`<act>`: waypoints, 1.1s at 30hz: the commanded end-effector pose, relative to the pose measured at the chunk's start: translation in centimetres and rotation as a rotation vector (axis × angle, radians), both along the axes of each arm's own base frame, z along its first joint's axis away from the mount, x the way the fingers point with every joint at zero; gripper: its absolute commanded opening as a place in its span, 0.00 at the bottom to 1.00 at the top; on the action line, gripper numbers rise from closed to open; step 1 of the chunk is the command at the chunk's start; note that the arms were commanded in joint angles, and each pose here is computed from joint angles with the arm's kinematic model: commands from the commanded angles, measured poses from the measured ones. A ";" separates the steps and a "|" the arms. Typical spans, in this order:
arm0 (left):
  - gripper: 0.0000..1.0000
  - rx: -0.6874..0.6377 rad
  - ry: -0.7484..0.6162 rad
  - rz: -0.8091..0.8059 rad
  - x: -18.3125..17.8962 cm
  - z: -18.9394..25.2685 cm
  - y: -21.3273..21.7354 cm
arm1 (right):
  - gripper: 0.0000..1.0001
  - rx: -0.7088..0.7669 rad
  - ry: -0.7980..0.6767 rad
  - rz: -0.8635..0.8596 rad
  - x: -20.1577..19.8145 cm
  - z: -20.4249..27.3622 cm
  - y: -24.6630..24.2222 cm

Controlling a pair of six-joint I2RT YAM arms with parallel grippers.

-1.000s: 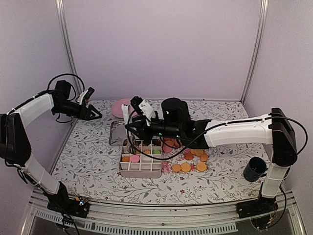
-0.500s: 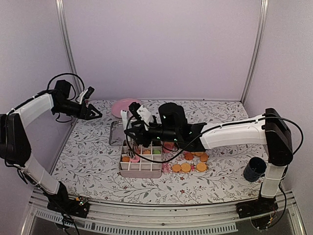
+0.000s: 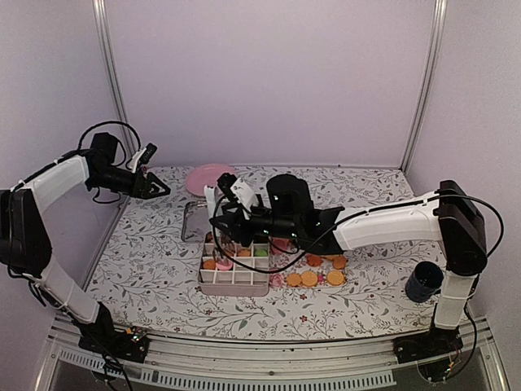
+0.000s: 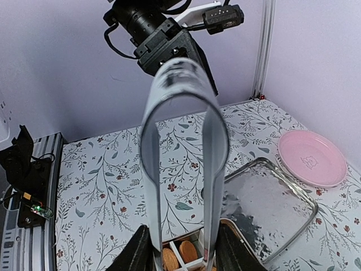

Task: Pack the cookies
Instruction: Adjust the fake cookies in the empty pocket of the box.

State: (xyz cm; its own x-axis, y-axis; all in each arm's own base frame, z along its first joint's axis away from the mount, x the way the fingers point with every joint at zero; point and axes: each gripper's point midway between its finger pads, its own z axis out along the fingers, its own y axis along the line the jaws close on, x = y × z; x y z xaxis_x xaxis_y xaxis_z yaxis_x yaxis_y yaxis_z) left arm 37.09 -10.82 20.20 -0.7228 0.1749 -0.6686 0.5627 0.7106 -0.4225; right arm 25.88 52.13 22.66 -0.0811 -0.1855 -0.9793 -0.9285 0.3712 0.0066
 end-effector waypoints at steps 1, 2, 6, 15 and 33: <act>0.79 -0.020 -0.042 0.004 -0.1 1.4 0.1 | 0.38 0.024 0.005 0.014 0.7 -0.5 -0.1; 0.79 -0.020 -0.041 0.004 -0.1 1.4 0.1 | 0.38 0.024 0.013 0.021 0.7 -0.8 -0.1; 0.79 -0.017 -0.043 0.005 -0.2 1.4 0.1 | 0.38 0.040 0.054 0.062 0.9 -1.0 -0.5; 0.79 -0.022 -0.043 0.002 -0.1 1.5 0.1 | 0.34 0.069 0.164 0.170 -0.3 -1.5 -0.9; 0.79 -0.041 -0.053 -0.006 0.0 2.2 -0.2 | 0.33 0.094 0.245 0.271 -0.9 0.1 -3.2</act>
State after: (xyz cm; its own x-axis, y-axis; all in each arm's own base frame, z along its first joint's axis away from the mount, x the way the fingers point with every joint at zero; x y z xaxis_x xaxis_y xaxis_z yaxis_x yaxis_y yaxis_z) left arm 37.04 -11.00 20.63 -0.7149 0.1698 -0.6782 0.5708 0.7020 -0.4259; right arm 27.24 49.72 21.59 -0.2488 -0.1310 -0.9597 -0.9581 0.1781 0.2241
